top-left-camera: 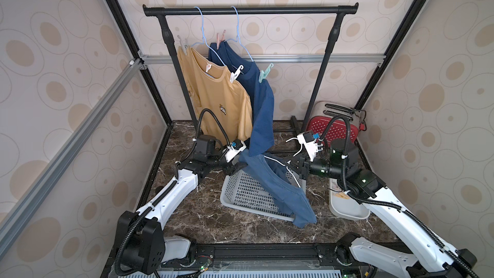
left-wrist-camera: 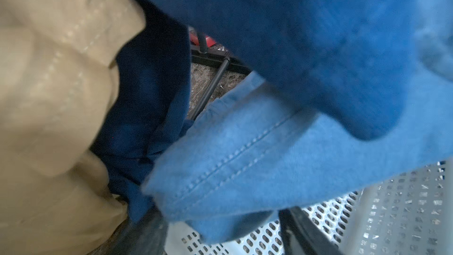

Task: Remove the clothespins securing t-shirts to the hanger
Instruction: Remove the T-shirt from the hanger.

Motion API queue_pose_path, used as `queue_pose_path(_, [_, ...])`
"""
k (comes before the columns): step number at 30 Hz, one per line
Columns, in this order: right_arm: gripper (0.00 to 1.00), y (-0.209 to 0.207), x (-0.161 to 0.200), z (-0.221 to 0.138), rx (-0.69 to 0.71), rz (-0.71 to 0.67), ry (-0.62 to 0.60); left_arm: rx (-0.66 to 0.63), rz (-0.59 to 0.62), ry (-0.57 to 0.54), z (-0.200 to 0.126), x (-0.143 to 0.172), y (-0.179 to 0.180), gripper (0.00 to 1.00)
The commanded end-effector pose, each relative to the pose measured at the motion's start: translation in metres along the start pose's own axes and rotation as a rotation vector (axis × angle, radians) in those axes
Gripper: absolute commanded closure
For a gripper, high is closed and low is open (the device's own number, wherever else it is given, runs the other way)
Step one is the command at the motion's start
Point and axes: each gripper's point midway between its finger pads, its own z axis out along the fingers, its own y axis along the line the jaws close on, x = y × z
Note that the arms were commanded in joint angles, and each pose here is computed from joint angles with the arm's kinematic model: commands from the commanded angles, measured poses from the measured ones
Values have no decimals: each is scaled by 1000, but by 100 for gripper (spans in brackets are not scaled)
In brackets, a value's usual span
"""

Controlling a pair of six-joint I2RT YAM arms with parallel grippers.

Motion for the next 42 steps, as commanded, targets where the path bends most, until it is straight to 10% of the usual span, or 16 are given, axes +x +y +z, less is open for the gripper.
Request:
queue_pose_path(1, [100,14,-12,-7,-29,-54,-20,24,34,-68,-1,-14,-3,48])
queue_pose_path(4, [100,13,-10,-10,-13,-73,-15,-18,31,-56,-5,-11,0,74])
queue_pose_path(9, [100,14,-5,-15,-1,-131,5,-142,-13,-41,-16,-9,14,87])
queue_pose_path(28, [100,45,-9,-60,-12,-418,-103,-519,-309,-34,-59,3,70,99])
queue_pose_path(42, [100,57,-51,-77,29,-465,-257,-511,-367,-89,-73,-1,68,98])
